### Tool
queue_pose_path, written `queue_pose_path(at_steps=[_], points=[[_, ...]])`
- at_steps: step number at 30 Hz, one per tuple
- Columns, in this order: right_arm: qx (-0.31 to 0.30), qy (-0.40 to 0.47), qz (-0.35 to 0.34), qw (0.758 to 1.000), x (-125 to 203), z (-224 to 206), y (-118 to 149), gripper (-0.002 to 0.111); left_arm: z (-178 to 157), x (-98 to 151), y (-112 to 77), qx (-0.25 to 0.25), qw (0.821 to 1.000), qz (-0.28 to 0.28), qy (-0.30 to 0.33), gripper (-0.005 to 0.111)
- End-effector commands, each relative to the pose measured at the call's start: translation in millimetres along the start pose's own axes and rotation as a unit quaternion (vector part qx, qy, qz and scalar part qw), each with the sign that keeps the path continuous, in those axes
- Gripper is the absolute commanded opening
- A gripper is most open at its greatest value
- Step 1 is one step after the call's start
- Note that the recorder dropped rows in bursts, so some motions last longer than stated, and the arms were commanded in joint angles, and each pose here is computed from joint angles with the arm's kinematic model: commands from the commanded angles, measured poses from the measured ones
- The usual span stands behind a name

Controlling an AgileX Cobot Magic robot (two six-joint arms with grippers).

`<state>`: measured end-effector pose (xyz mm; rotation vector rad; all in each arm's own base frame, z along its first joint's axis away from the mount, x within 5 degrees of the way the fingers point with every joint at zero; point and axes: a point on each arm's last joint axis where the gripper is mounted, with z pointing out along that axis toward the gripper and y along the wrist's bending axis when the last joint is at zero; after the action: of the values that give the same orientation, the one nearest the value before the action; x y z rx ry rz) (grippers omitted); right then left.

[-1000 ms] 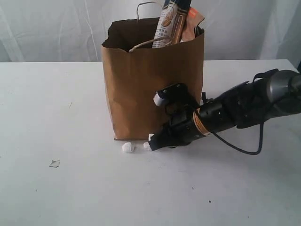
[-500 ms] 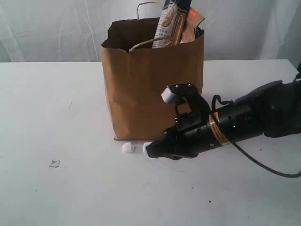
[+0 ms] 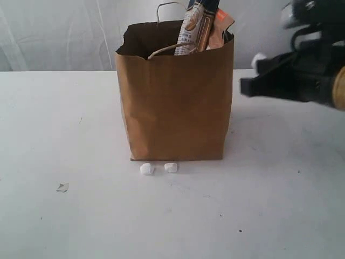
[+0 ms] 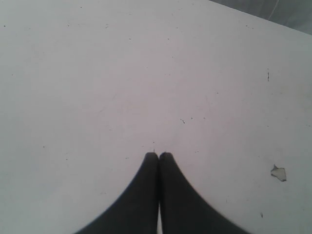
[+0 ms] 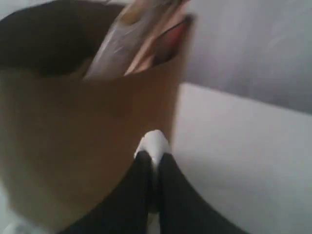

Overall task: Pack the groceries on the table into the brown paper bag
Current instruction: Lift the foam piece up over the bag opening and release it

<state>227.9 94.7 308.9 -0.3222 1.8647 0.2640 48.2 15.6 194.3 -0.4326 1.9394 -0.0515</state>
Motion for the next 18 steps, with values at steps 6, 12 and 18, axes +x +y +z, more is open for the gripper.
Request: queue_pose_path(at_steps=[6,12,18], points=[[0.052,-0.102,-0.04,0.993,-61,-17,-9,0.0,0,1,0.4,0.0,1.0,-0.001,0.0,0.0],[-0.089,-0.084,-0.044,0.992,-86,11,-10,0.0,0,1,0.4,0.0,1.0,-0.001,0.0,0.0],[-0.185,-0.047,-0.065,0.979,-85,48,-21,0.0,0,1,0.4,0.0,1.0,-0.001,0.0,0.0]])
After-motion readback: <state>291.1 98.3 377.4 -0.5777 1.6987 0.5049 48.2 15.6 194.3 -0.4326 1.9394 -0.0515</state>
